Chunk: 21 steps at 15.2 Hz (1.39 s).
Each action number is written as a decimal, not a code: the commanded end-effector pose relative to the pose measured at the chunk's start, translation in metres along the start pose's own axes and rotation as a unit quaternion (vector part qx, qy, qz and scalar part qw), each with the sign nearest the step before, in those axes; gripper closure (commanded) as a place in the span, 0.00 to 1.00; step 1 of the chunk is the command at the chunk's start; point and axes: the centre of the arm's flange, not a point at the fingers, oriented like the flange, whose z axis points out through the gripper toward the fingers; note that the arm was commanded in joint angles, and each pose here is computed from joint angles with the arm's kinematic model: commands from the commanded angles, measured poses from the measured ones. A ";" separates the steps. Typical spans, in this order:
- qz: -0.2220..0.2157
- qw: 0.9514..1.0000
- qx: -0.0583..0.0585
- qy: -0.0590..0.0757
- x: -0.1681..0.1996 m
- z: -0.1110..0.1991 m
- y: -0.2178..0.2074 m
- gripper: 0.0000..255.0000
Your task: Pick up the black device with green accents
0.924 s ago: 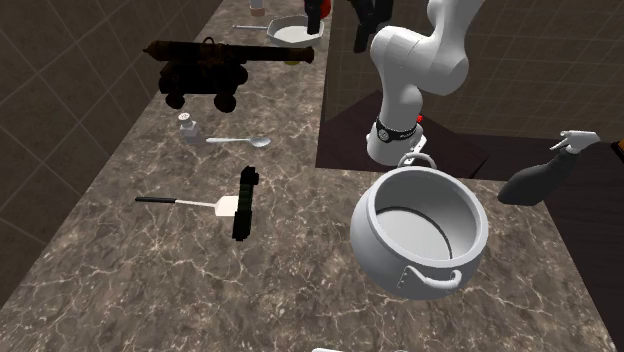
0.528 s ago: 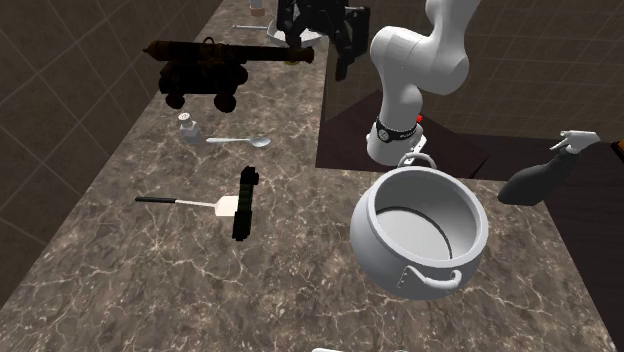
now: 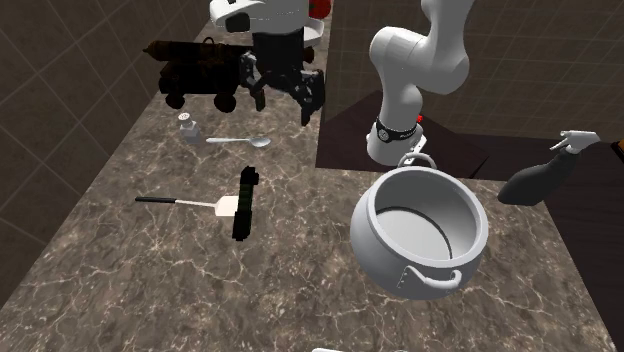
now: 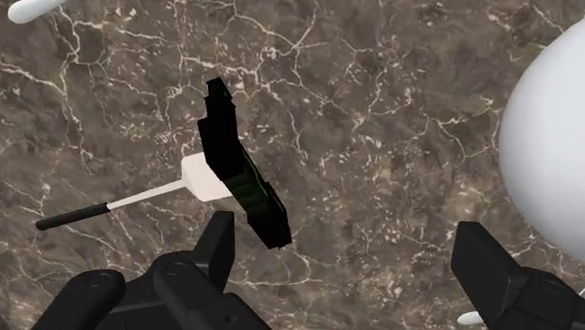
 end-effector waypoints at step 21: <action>-0.232 0.967 -0.011 -0.103 0.097 0.226 0.068 0.00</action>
